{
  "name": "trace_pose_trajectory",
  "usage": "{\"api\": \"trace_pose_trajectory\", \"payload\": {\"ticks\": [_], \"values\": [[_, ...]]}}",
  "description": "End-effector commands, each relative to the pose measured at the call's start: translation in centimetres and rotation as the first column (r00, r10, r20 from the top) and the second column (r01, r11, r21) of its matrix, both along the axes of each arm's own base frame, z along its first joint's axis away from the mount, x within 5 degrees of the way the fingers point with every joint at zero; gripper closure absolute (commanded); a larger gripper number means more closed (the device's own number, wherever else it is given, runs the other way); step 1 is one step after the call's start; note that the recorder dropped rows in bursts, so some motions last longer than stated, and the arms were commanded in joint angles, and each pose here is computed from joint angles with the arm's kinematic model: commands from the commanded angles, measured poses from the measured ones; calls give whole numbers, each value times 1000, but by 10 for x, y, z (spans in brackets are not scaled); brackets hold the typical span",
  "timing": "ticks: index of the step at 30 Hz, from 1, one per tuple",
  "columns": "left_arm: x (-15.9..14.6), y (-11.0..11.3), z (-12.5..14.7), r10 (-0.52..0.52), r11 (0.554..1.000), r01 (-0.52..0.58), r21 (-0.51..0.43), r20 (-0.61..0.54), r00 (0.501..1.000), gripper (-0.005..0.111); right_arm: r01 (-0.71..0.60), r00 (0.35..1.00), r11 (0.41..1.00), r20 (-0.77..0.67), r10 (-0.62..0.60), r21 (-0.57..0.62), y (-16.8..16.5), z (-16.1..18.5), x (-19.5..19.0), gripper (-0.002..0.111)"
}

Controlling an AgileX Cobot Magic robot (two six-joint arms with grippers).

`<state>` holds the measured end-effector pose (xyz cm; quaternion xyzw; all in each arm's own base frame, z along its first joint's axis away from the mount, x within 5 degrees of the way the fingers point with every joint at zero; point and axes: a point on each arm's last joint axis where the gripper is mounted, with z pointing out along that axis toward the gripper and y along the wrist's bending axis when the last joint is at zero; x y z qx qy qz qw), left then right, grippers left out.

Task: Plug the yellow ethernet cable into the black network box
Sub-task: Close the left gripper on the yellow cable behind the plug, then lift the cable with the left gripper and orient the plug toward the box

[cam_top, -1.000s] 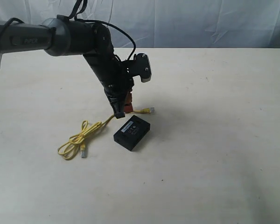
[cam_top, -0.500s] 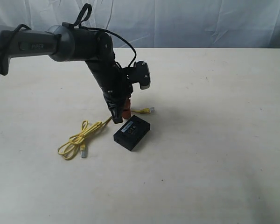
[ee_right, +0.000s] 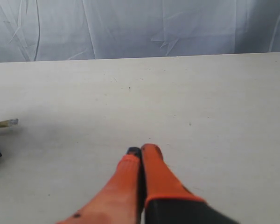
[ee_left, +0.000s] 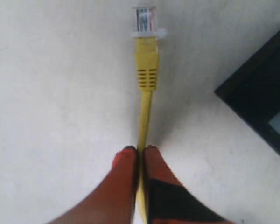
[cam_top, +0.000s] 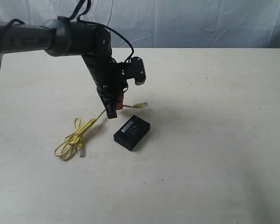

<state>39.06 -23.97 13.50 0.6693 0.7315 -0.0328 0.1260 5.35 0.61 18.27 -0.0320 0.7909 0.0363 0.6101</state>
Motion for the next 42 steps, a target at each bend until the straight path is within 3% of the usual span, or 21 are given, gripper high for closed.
{"api": "trace_pose_trajectory", "payload": {"ticks": [1, 6, 10, 23, 31, 42], "values": [[-12, 9, 60, 25, 999, -25, -23, 18, 1000, 107, -3, 1000, 1000, 11, 3, -5, 0, 0, 0, 108], [-30, 32, 111, 124, 987, -120, -103, 33, 992, 107, -3, 1000, 1000, 11, 3, -5, 0, 0, 0, 108], [-64, 49, 115, 148, 981, -150, -125, -22, 989, 107, -3, 1000, 1000, 11, 3, -5, 0, 0, 0, 108], [-123, 79, 55, 190, 980, -198, -23, -182, 965, 107, -3, 1000, 1000, 11, 3, -5, 0, 0, 0, 108], [-123, 79, 35, 225, 971, -234, -35, -172, 959, 107, -3, 1000, 1000, 11, 3, -5, 0, 0, 0, 108], [-112, 75, -4, 220, 975, -213, 56, -234, 947, 107, -3, 1000, 1000, 11, 3, -5, 0, 0, 0, 108]]}}
